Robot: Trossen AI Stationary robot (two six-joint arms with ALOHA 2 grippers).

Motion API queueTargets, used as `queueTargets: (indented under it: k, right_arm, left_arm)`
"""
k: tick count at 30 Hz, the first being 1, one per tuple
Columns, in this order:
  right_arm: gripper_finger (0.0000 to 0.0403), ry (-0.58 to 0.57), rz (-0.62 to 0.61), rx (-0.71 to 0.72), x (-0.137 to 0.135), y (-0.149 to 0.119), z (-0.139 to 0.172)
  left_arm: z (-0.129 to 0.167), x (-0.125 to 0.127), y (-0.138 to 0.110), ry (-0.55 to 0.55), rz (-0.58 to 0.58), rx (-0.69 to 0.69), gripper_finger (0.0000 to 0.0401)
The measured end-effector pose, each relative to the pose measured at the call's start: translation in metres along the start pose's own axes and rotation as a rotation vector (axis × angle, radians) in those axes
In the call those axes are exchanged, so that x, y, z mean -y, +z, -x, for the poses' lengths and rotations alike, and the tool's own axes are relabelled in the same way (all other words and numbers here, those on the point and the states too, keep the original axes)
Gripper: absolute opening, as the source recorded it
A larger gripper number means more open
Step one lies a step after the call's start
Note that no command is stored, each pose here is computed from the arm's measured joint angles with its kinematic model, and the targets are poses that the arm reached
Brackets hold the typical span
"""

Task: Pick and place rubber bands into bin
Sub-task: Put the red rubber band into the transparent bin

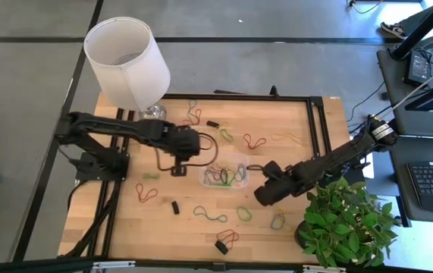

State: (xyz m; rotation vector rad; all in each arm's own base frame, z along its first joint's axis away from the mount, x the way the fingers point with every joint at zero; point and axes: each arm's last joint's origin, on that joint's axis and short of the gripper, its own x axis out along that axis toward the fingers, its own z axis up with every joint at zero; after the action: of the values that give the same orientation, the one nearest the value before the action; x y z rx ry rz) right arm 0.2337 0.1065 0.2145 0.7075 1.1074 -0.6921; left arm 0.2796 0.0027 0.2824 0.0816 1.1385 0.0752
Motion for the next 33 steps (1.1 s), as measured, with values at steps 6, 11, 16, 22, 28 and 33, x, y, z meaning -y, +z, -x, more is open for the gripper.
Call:
queueTargets:
  k: [6, 11, 16, 22, 28, 33]
  right_arm:
    - [0.0010, -0.309, -0.209, -0.172, 0.035, 0.017, -0.002]
    - [0.0044, -0.405, -0.274, -0.216, 0.048, 0.027, -0.002]
    - [0.0092, -0.449, -0.291, -0.274, 0.062, 0.018, -0.020]
    - [0.0135, -0.447, -0.299, -0.317, 0.079, 0.003, -0.045]
    - [0.0146, -0.492, -0.369, -0.309, 0.095, -0.007, -0.060]
    - [0.0127, -0.412, -0.384, -0.295, 0.101, -0.013, -0.075]
  left_arm:
    - [0.005, 0.001, -0.042, -0.001, 0.118, 0.047, 0.0003]
    - [0.006, 0.001, -0.066, -0.003, 0.197, 0.056, 0.0001]
    - [0.009, 0.001, -0.079, -0.005, 0.235, 0.065, 0.0003]
    - [0.016, 0.003, -0.080, -0.013, 0.224, 0.097, 0.0001]
    - [0.017, 0.003, -0.081, -0.013, 0.223, 0.102, 0.0001]
    - [0.017, 0.003, -0.081, -0.013, 0.221, 0.102, 0.0003]
